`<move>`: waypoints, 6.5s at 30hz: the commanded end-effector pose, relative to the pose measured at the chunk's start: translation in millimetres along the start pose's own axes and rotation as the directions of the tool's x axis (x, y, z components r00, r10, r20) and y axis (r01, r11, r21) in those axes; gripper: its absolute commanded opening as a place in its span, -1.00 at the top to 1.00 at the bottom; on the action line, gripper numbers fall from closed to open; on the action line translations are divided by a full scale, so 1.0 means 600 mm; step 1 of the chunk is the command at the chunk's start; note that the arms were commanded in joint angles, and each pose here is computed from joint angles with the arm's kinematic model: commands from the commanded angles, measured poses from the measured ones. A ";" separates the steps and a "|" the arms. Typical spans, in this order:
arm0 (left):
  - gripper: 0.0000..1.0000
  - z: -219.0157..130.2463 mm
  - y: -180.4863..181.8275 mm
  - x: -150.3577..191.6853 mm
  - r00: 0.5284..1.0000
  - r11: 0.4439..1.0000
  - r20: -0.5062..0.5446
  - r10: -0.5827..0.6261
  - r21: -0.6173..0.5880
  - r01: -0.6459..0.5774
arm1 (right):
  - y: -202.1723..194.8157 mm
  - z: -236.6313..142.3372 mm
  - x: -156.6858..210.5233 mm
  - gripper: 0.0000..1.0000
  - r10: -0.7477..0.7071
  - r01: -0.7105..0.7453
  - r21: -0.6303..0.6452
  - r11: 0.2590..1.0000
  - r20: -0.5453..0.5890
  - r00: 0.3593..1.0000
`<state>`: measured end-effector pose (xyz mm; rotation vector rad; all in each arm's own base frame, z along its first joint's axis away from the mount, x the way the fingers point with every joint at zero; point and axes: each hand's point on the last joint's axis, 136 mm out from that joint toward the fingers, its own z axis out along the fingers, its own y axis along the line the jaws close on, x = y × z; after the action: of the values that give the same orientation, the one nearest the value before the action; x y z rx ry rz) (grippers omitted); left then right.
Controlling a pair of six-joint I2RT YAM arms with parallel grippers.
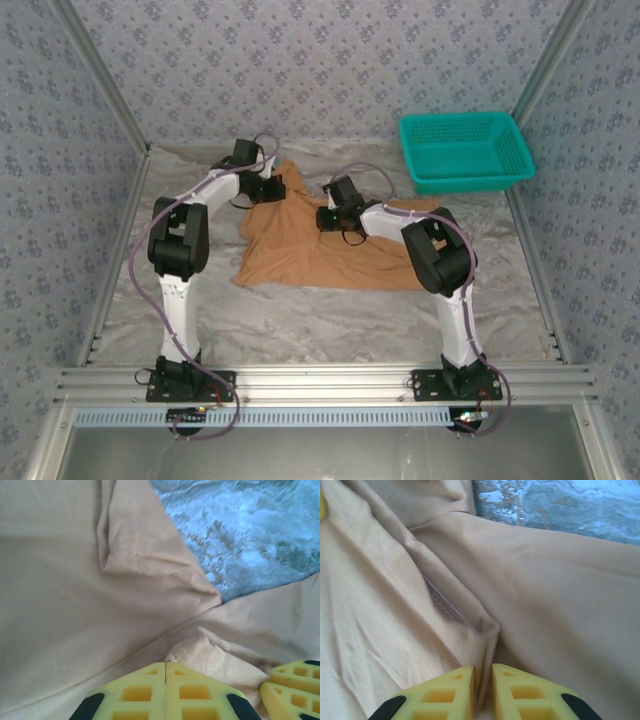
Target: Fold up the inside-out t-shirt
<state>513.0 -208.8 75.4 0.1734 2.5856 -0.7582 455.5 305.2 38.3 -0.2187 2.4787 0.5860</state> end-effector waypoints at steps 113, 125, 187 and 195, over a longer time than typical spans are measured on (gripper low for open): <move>-0.15 -0.097 -0.085 0.273 0.994 0.994 0.000 -0.109 -0.002 0.109 | -0.348 -0.289 0.155 -0.09 0.429 -0.386 0.340 0.858 -0.058 0.901; -0.12 -0.064 0.002 0.358 0.980 0.970 -0.112 -0.166 -0.196 0.142 | -0.414 -0.288 0.183 -0.07 0.547 -0.478 0.429 0.767 -0.047 0.836; -0.29 -0.256 0.004 0.167 0.954 0.955 0.262 -0.146 -0.216 0.205 | -0.403 -0.348 0.049 -0.13 0.426 -0.441 0.472 0.764 0.146 0.893; -0.29 -0.218 0.004 0.137 0.966 0.962 0.222 -0.136 -0.204 0.182 | -0.457 -0.268 0.001 -0.08 0.443 -0.458 0.492 0.741 0.155 0.883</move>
<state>380.6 -130.9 124.7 -0.2258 2.5178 -0.4761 425.1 -8.9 46.9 0.6433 2.6181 0.1075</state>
